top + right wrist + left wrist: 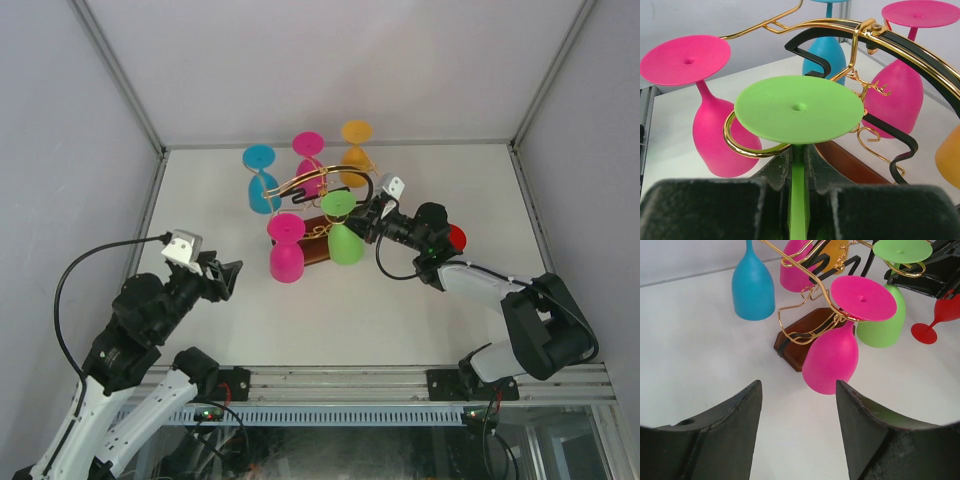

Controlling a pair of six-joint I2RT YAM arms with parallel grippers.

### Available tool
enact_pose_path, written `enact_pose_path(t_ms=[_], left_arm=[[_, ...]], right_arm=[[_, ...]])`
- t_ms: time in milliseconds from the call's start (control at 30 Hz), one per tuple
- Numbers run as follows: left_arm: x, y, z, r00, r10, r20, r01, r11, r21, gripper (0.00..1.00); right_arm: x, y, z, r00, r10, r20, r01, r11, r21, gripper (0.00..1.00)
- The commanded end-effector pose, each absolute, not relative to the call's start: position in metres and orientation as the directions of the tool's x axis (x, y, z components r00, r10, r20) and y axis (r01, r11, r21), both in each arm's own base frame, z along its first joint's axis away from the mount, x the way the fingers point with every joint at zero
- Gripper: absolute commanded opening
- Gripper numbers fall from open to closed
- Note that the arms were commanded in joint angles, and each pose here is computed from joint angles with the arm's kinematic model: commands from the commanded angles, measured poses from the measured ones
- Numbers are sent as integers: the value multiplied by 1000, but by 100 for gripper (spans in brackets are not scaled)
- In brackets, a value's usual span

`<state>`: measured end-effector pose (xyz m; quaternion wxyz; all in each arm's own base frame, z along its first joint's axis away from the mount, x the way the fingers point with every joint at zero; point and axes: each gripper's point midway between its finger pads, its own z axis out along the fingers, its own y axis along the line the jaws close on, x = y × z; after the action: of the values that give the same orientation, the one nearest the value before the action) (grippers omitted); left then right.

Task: Place the wine glass upside down on the wine glass rack
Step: Turn the wine glass upside down at the wine rack.

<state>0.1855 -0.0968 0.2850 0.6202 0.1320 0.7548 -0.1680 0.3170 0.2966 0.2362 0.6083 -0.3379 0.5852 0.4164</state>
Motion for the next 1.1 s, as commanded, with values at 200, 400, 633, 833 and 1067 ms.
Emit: enact_pose_path(t_ms=[200,400,633,833,1067], left_arm=[[189,-99,276,-203,5,-979,411,908,-80,65],[190,-99,275,-207,8,-978,409,909,-79,64],[191,-98,274,-209,12,-978,402,913,-75,64],[191,-98,272,-214,17,-977,400,914,-71,64],[192,-97,270,-214,16,-977,397,915,-72,65]], right_arm=[[311,302,269,156,129,-979,-926,365,-99,0],[313,306,268,193,143,-971,-927,350,-132,0],[315,309,266,215,148,-966,-930,334,-156,0],[303,313,262,200,139,-970,-951,266,-158,0],[291,313,257,189,114,-975,-964,211,-162,0]])
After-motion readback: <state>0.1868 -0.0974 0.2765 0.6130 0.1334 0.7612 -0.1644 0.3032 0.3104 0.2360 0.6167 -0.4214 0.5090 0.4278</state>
